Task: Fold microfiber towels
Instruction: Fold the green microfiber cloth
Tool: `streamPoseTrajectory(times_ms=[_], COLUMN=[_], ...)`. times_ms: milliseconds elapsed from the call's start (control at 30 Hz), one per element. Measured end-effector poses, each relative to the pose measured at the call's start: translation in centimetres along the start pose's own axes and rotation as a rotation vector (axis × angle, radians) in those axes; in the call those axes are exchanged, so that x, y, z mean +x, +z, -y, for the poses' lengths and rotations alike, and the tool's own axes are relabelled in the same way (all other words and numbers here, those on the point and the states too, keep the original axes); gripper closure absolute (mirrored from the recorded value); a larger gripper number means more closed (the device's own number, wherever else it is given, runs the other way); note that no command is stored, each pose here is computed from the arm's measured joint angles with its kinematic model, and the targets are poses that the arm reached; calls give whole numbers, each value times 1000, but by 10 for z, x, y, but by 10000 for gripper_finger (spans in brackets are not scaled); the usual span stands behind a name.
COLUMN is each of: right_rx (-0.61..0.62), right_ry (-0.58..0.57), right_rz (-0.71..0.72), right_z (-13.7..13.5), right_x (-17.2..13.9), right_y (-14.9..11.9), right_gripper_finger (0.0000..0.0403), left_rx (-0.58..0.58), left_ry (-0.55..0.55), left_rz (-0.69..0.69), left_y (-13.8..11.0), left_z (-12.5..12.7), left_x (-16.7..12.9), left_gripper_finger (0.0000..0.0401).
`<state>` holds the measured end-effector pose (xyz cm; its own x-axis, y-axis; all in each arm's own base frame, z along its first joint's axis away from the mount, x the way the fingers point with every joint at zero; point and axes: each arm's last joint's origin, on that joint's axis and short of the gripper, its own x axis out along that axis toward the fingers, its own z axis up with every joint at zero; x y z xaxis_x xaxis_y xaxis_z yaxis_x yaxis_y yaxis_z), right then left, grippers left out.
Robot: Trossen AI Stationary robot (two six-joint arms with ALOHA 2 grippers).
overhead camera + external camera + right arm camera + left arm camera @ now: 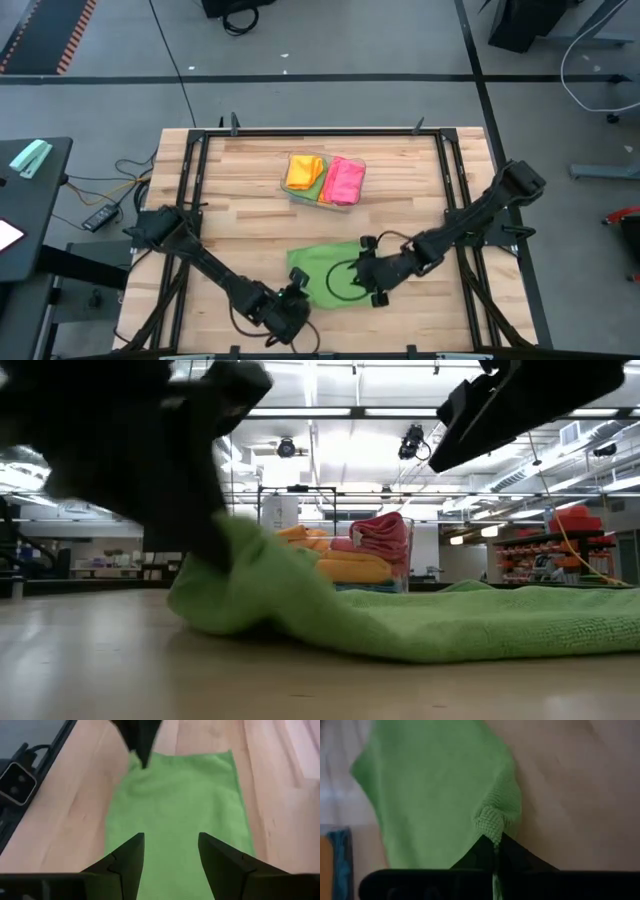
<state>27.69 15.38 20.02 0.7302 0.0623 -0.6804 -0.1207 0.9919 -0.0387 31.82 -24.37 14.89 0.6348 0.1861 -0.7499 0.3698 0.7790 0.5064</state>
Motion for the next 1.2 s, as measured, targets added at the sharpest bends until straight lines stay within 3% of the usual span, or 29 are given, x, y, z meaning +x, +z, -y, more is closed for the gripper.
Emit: streamPoseTrajectory(times_ms=[200, 433, 633, 900, 1033, 1200], right_rx=[-29, -29, -80, -96, -98, -53], right_ry=[-70, -60, -88, -146, -162, -160], right_rz=[90, 190, 184, 176, 144, 52], right_z=[-25, -40, -54, -63, -61, -57], right_x=[17, 37, 51, 62, 64, 65], right_y=[-2, -1, 8, 21, 20, 11], right_gripper_finger=[205, 173, 147, 144, 159, 209], left_rx=[-196, -452, -494, -563, -565, -560], left_ry=[-53, -95, -124, -147, -152, -154], left_rz=[41, 93, 104, 156, 171, 153], left_y=[12, 23, 27, 32, 34, 32], left_z=[-32, -59, -64, -74, -74, -71], left_x=[-12, -13, -17, -39, -42, -41], left_gripper_finger=[393, 393, 385, 394, 380, 386])
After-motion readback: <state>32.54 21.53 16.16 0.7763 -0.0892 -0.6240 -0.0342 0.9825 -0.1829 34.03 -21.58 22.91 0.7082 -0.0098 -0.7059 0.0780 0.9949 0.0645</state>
